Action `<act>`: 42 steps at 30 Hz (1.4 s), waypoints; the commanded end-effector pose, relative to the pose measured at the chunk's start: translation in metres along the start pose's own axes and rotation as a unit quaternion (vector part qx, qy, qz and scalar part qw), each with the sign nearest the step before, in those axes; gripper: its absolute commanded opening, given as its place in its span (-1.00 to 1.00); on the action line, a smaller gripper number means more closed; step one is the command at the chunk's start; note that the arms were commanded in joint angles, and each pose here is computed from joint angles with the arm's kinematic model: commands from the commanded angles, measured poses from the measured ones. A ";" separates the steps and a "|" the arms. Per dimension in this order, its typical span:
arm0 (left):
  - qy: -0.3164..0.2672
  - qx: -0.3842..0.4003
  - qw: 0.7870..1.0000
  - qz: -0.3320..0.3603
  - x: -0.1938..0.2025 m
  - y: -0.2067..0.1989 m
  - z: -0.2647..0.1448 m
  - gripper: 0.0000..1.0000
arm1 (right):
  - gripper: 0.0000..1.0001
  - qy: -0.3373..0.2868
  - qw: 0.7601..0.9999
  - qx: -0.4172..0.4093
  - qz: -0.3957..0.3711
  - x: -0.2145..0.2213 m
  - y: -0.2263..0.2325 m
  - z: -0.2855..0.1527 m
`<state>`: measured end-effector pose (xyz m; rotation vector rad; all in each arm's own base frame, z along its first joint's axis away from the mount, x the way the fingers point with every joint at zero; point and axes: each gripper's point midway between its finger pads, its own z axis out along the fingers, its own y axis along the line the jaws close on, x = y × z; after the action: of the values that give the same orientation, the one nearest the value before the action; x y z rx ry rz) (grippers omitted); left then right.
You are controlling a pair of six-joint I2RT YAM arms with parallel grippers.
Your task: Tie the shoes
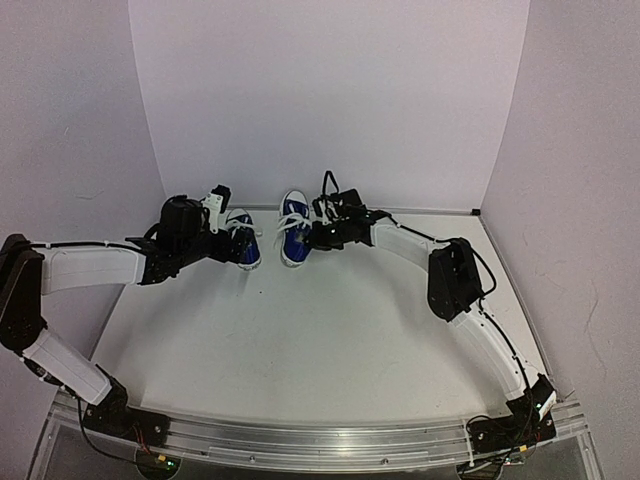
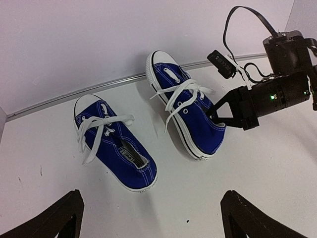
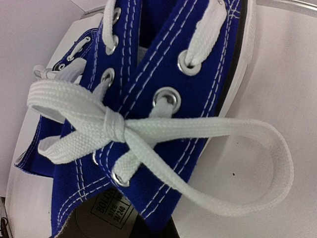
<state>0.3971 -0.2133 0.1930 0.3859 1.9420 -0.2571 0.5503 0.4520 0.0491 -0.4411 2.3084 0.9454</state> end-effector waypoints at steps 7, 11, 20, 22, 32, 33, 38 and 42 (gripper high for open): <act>-0.029 0.005 0.999 -0.018 -0.015 0.000 -0.001 0.99 | -0.96 -0.080 0.994 -0.065 -0.039 -0.036 0.030 0.003; -0.024 0.006 1.000 -0.017 -0.012 0.000 0.000 0.99 | 0.06 -0.086 0.993 -0.080 -0.026 -0.041 0.037 0.000; 0.066 0.003 0.997 -0.041 -0.006 0.002 0.015 0.99 | 0.56 -0.090 0.990 -0.102 -0.025 -0.067 0.066 -0.056; 0.085 0.018 0.995 -0.046 -0.010 -0.002 0.020 0.99 | 0.61 -0.091 0.990 -0.100 -0.026 -0.072 0.069 -0.078; 0.108 0.072 0.989 -0.077 -0.053 -0.026 0.045 0.99 | 0.97 -0.084 0.994 -0.055 -0.037 -0.043 0.066 -0.196; 0.113 0.079 0.987 -0.085 -0.050 -0.029 0.046 0.99 | 0.97 -0.078 0.996 -0.044 -0.032 -0.030 0.059 -0.207; 0.161 0.081 0.976 -0.119 -0.007 -0.033 0.052 0.99 | 0.97 -0.041 0.999 0.008 -0.020 0.039 0.027 -0.240; 0.186 0.074 0.967 -0.155 0.039 -0.032 0.045 0.99 | 0.97 -0.002 0.999 0.038 0.010 0.101 0.006 -0.251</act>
<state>0.4315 -0.2598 0.1762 0.3253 2.2695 -0.5141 0.4033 0.2892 0.1841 -0.4009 2.2036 0.9402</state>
